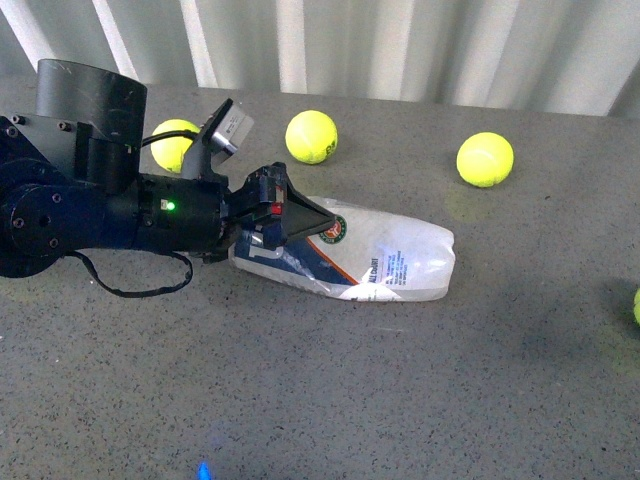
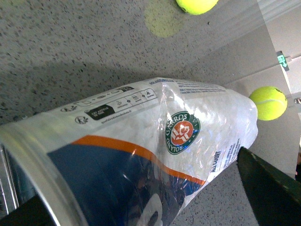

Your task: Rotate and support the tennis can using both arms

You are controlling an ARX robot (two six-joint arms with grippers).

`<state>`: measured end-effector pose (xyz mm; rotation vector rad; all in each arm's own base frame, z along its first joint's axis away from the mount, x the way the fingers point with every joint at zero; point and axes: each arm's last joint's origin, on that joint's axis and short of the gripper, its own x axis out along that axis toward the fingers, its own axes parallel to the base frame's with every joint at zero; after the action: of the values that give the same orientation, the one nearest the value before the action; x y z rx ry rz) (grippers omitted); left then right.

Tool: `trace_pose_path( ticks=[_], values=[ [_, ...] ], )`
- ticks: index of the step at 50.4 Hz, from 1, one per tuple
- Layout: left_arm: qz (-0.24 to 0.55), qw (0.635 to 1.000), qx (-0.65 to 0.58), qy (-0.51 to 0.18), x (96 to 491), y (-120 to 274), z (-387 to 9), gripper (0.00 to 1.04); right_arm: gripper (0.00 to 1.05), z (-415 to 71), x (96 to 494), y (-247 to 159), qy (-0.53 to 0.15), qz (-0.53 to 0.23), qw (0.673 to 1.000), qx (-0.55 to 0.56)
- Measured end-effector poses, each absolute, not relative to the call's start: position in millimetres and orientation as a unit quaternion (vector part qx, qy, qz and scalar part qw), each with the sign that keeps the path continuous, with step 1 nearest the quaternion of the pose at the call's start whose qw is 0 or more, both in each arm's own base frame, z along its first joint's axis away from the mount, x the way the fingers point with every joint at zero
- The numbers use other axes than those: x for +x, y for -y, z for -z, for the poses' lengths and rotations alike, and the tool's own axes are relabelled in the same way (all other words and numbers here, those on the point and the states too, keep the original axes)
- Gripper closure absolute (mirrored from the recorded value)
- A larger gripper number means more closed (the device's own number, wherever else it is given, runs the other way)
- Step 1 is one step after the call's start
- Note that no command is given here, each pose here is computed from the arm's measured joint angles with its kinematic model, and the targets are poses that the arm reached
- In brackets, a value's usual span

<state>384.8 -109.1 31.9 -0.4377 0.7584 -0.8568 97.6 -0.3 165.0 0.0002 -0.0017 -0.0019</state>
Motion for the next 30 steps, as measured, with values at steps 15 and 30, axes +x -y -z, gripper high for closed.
trace_pose_path(
  ticks=[15,30],
  values=[
    [0.402,0.804,-0.213,-0.383,374,116,-28,0.69,0.07,-165,98,0,0.001,0.001,1.0,0.0],
    [0.381,0.824,-0.121,-0.401,366,103,-126,1.01,0.07,-165,98,0,0.001,0.001,1.0,0.0]
  ],
)
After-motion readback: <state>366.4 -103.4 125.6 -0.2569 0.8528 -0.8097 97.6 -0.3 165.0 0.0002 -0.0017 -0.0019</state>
